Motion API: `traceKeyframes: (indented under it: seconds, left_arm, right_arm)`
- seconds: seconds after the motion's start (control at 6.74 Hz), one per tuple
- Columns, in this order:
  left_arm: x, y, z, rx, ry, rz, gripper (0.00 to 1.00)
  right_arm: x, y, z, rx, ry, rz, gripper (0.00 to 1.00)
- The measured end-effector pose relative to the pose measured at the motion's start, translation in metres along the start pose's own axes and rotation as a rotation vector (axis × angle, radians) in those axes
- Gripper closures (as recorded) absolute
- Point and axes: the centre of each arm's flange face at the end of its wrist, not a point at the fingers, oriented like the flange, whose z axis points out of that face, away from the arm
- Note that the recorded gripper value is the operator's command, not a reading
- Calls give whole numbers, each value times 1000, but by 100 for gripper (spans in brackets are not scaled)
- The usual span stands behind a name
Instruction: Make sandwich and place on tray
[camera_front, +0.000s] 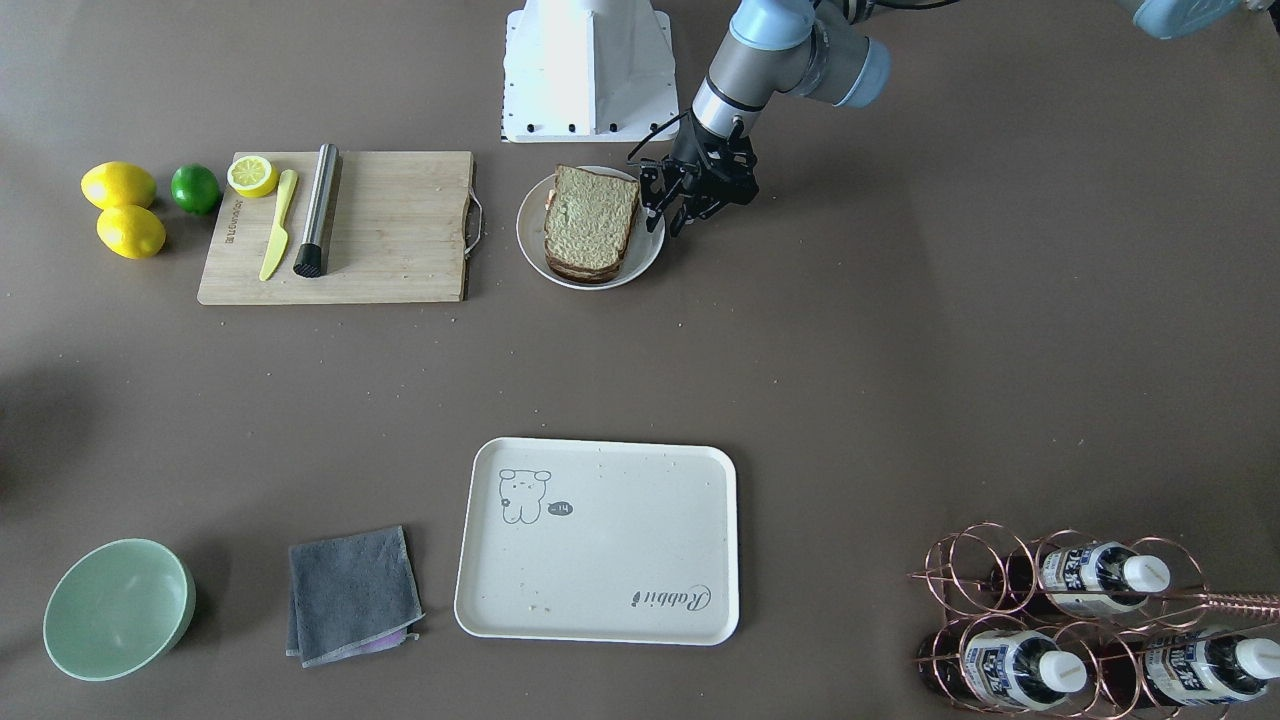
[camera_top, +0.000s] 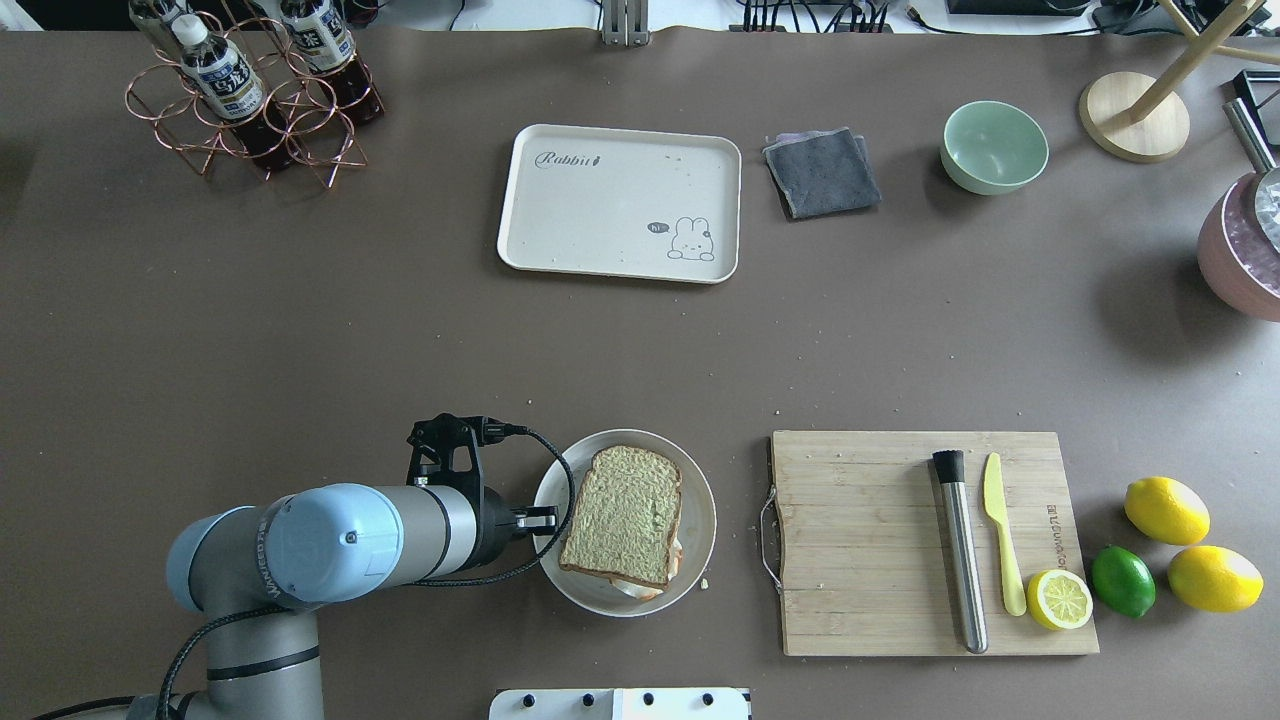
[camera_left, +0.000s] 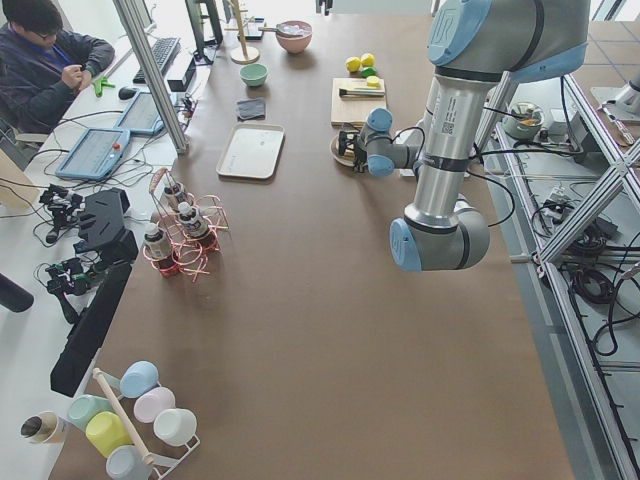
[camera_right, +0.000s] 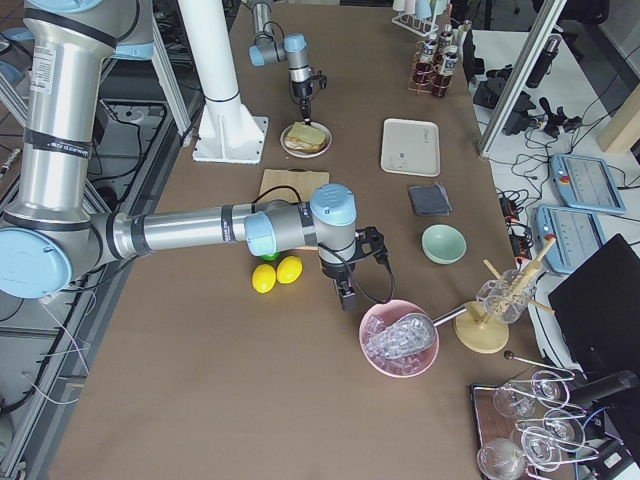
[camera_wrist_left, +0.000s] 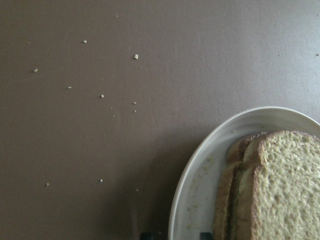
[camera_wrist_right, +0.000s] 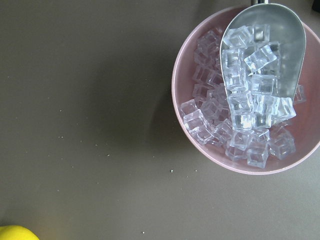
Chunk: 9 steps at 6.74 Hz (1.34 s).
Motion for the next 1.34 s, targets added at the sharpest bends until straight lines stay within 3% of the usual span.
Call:
traceKeyframes:
  seconds: [0.59, 0.89, 1.34]
  left_arm:
    - [12, -21, -12, 21, 29, -9, 100]
    - [17, -68, -25, 57, 45, 15, 100]
    - [27, -168, -18, 105, 18, 11, 100]
  right_arm:
    - [4, 1, 5, -6, 1, 6, 0]
    - [14, 8, 14, -29, -1, 29, 0]
    - [46, 39, 29, -72, 3, 126, 0]
